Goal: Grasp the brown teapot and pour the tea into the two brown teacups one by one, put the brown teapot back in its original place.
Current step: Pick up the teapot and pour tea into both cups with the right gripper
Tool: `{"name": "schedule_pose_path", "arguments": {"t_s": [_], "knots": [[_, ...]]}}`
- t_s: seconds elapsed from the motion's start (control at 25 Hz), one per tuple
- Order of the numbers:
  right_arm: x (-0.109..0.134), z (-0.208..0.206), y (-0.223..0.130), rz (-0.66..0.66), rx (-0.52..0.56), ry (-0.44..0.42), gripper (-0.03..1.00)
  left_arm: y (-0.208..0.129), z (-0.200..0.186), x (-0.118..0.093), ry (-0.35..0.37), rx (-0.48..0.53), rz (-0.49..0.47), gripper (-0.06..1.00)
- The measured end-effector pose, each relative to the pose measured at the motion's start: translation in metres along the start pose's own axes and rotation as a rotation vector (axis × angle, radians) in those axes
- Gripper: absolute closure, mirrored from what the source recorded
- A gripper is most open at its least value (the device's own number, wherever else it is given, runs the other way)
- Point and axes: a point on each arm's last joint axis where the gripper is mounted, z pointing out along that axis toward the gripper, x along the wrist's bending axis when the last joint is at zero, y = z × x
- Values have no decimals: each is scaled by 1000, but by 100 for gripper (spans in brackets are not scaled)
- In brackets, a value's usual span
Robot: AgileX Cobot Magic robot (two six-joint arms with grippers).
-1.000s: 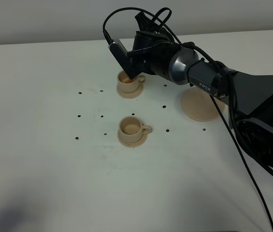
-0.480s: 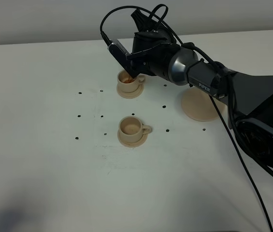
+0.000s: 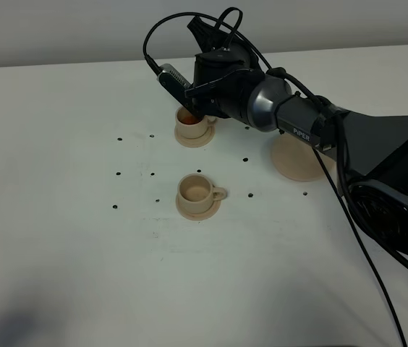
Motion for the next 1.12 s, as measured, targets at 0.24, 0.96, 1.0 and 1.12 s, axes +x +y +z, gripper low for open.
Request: {"name": "schedule_pose_path", "arguments": {"t_s": [0.24, 0.96, 1.0, 1.12], "knots": [[-1, 0, 0, -29, 7, -11, 87, 0, 0, 0, 0, 0, 0, 52], [-8, -7, 4, -101, 40, -58, 87, 0, 0, 0, 0, 0, 0, 52], [-8, -7, 4, -102, 40, -59, 87, 0, 0, 0, 0, 0, 0, 52], [-8, -7, 4, -105, 44, -61, 87, 0, 0, 0, 0, 0, 0, 52]]}}
